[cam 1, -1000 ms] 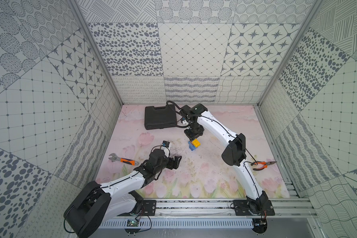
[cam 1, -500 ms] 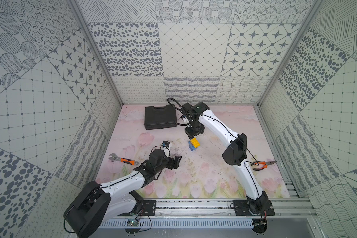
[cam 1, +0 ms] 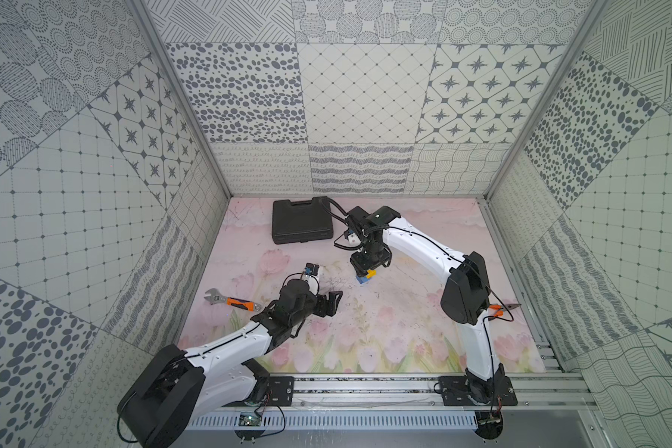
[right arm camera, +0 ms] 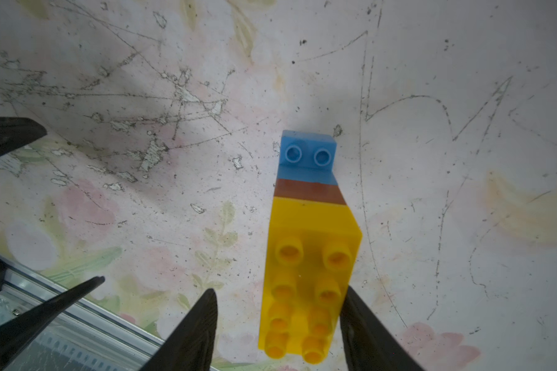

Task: Assemble the letter f with lego
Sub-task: Assemble the lego brick at the center of the board, then pick up the lego brick from the center of the board.

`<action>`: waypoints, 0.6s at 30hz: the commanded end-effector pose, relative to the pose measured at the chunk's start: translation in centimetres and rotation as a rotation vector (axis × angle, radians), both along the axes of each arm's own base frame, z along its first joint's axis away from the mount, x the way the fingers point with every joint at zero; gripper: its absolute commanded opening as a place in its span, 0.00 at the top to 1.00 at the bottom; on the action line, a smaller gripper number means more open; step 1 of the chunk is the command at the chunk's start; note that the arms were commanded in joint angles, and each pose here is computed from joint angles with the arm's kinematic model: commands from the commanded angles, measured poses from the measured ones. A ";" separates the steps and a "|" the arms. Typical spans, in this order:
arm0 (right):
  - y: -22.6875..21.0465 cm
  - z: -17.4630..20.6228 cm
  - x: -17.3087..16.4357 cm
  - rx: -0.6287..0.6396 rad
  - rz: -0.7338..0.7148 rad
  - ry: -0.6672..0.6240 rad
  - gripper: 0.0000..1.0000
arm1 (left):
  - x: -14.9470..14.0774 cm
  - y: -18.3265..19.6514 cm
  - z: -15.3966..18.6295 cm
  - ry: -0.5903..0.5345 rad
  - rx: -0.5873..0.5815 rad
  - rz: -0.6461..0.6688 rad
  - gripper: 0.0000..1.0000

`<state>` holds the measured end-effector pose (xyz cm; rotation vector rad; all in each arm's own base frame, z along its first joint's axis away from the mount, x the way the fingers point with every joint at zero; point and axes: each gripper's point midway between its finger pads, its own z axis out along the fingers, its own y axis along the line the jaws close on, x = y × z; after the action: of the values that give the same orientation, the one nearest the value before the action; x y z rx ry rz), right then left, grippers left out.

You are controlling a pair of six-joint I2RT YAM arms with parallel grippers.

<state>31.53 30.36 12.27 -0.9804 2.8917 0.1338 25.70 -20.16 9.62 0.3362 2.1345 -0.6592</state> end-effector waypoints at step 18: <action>1.1 -0.5 2.6 0.062 0.030 -0.028 0.53 | 0.2 -0.1 0.7 -0.009 0.008 0.008 0.08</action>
<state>33.80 31.50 12.16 -0.9724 2.8276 0.2009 25.74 -20.03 9.71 0.3329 2.1430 -0.6482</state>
